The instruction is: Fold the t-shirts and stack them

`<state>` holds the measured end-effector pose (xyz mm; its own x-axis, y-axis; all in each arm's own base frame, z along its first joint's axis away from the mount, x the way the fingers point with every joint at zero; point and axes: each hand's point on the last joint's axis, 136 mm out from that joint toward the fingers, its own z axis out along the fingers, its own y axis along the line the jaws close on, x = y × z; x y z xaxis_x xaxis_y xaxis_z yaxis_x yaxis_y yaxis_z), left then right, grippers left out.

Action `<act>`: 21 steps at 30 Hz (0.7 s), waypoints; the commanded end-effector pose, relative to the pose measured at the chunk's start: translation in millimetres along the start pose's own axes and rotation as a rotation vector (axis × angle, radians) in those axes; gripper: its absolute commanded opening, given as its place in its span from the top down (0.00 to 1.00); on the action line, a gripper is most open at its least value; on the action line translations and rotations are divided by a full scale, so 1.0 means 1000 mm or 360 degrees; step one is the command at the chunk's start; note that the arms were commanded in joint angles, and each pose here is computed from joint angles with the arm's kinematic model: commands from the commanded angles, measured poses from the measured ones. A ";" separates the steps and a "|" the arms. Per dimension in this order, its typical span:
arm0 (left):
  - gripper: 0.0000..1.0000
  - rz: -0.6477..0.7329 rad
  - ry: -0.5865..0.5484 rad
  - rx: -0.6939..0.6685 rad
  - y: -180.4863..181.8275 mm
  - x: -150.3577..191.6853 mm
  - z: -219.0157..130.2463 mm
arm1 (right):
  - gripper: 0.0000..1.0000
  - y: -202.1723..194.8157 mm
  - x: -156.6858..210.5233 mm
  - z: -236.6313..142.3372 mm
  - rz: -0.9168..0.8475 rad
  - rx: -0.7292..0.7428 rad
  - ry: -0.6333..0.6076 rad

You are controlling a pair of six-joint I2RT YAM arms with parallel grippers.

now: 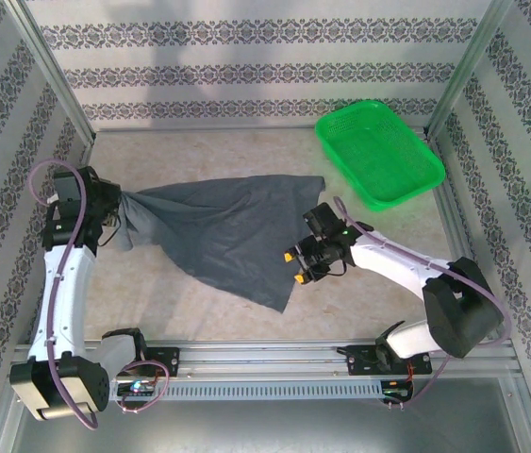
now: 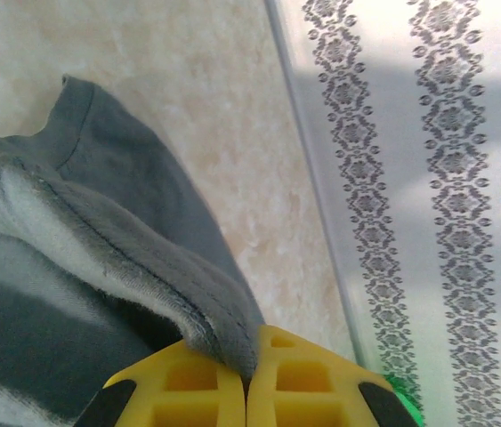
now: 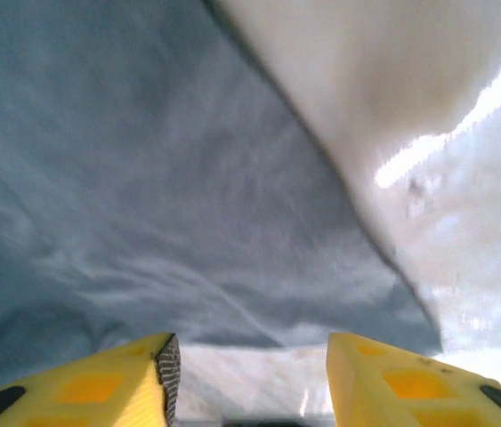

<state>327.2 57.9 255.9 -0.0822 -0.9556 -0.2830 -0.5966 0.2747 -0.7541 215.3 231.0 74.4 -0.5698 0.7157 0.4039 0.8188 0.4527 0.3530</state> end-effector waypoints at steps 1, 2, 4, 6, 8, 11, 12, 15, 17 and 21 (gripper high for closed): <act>1.00 0.0069 0.0038 -0.0032 0.012 0.008 0.003 | 0.50 -0.031 0.028 -0.001 0.0014 0.0172 0.0146; 1.00 0.0078 0.0047 -0.0044 0.016 0.011 0.005 | 0.49 -0.034 0.032 0.000 0.0019 0.0175 0.0141; 1.00 0.0088 0.0066 -0.0066 0.023 0.016 0.009 | 0.48 -0.044 0.039 0.006 0.0019 0.0211 0.0133; 1.00 0.0108 0.0084 -0.0078 0.028 0.021 0.011 | 0.47 -0.049 0.045 0.015 0.0030 0.0217 0.0138; 1.00 0.0146 0.0093 -0.0083 0.032 0.025 0.012 | 0.47 -0.051 0.050 0.023 0.0027 0.0216 0.0109; 1.00 0.0169 0.0105 -0.0101 0.043 0.030 0.014 | 0.46 -0.052 0.057 0.035 -0.0004 0.0258 0.0103; 1.00 0.0172 0.0106 -0.0108 0.047 0.031 0.014 | 0.45 -0.052 0.059 0.039 -0.0014 0.0265 0.0098; 1.00 0.0182 0.0115 -0.0105 0.053 0.035 0.013 | 0.45 -0.054 0.054 0.044 -0.0019 0.0273 0.0035; 1.00 0.0187 0.0117 -0.0100 0.055 0.036 0.012 | 0.46 -0.056 0.049 0.048 -0.0011 0.0290 0.0008; 1.00 0.0191 0.0115 -0.0094 0.058 0.037 0.009 | 0.46 -0.057 0.045 0.056 -0.0018 0.0317 -0.0019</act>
<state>296.2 44.0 189.8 -0.1845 -0.9376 -0.2946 -0.6626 0.3401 -0.6673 140.7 265.6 30.3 -0.5871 0.6917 0.4207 0.8020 0.5676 0.1860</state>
